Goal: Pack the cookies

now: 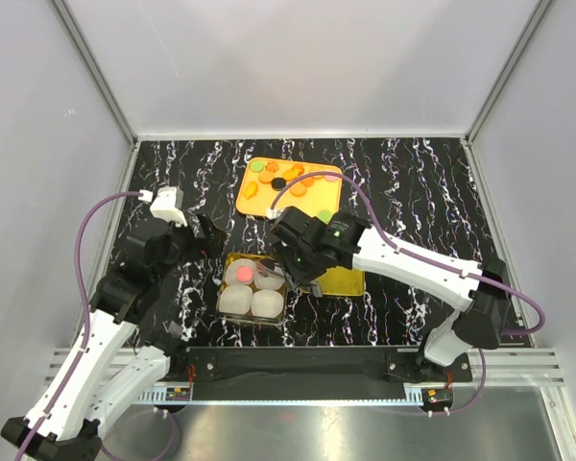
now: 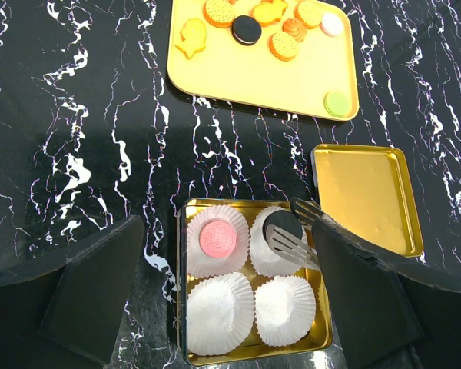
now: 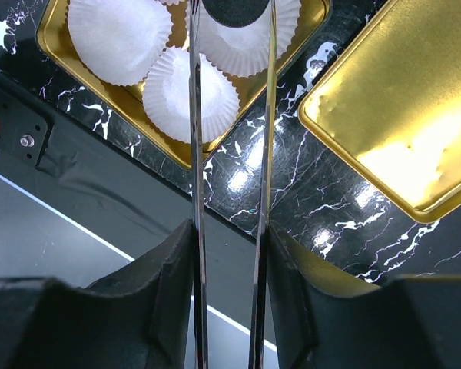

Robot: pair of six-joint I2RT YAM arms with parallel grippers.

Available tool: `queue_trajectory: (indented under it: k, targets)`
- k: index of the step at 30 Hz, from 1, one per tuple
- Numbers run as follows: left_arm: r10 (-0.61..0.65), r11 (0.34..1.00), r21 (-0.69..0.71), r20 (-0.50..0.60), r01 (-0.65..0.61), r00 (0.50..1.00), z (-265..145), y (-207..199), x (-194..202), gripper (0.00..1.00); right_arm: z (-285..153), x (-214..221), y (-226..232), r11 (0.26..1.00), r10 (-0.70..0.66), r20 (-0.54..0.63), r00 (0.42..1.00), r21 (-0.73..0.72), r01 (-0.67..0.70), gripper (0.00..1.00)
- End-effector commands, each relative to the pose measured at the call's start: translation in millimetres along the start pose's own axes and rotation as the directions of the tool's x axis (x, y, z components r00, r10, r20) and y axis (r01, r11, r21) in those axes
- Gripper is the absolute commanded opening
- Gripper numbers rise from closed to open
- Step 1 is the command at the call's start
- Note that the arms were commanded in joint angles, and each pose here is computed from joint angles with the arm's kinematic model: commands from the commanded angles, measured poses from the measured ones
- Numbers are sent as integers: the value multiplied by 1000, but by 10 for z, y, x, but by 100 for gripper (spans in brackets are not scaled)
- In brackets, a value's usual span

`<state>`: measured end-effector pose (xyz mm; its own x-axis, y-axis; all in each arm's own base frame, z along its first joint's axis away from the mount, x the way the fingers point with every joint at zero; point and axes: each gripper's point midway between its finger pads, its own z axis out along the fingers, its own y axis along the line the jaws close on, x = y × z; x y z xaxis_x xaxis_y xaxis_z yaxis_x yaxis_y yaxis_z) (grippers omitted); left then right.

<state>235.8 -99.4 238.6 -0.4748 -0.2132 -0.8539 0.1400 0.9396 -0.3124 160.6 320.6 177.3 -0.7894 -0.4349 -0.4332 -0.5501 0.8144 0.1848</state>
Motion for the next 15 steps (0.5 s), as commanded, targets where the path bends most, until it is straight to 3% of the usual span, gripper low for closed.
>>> queue_trajectory:
  k: [1, 15]
  targets:
    - [-9, 1000, 15, 35, 8, 999, 5, -36, -95, 99, -2, -15, 106, 999, -3, 16, 1000, -34, 4, 46]
    - [-9, 1000, 17, 34, 8, 999, 10, -41, -99, 99, 63, 132, 86, 1000, -9, -17, 1000, -25, 8, 50]
